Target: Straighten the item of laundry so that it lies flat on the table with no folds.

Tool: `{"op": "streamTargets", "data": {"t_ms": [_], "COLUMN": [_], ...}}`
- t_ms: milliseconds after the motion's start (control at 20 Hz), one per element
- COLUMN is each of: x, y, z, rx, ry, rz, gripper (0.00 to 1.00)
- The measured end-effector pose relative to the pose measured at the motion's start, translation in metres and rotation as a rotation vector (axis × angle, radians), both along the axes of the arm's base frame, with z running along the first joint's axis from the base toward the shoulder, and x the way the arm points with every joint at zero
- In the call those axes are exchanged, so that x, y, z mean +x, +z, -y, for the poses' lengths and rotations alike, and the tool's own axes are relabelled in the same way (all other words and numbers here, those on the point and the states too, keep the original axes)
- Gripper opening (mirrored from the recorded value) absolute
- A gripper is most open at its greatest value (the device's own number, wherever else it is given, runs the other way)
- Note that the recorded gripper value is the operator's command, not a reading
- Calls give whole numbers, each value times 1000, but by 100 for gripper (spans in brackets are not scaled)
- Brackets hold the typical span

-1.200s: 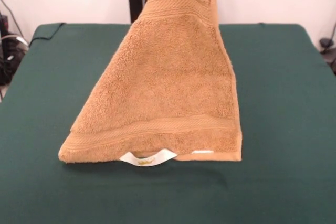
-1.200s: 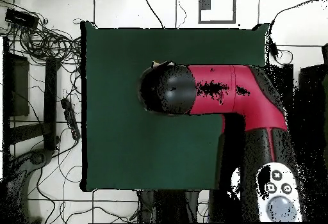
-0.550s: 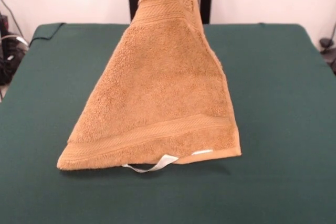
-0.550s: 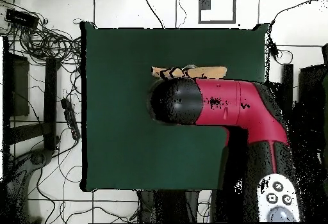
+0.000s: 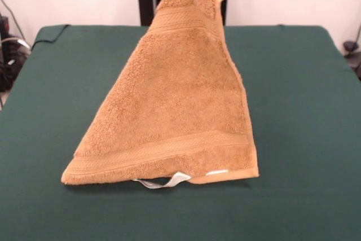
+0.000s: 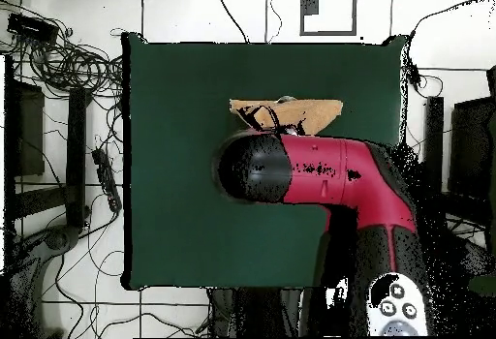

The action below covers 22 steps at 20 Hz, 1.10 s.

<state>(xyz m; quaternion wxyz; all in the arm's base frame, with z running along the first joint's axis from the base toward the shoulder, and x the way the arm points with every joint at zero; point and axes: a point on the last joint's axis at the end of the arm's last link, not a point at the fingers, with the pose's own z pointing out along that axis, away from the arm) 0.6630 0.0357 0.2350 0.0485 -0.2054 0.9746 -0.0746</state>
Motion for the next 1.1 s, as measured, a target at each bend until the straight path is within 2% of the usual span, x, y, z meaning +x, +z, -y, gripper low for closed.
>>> {"op": "streamTargets", "data": {"t_ms": [300, 600, 900, 1100], "x": [-8, -17, -27, -34], "y": [-7, -10, -21, -33], "z": [-17, -35, -54, -60], "rx": [-1, 1, 11, 15], "ry": [-10, -65, -168, -214], "rz": [19, 46, 85, 96], "gripper": [0, 0, 0, 0]}}
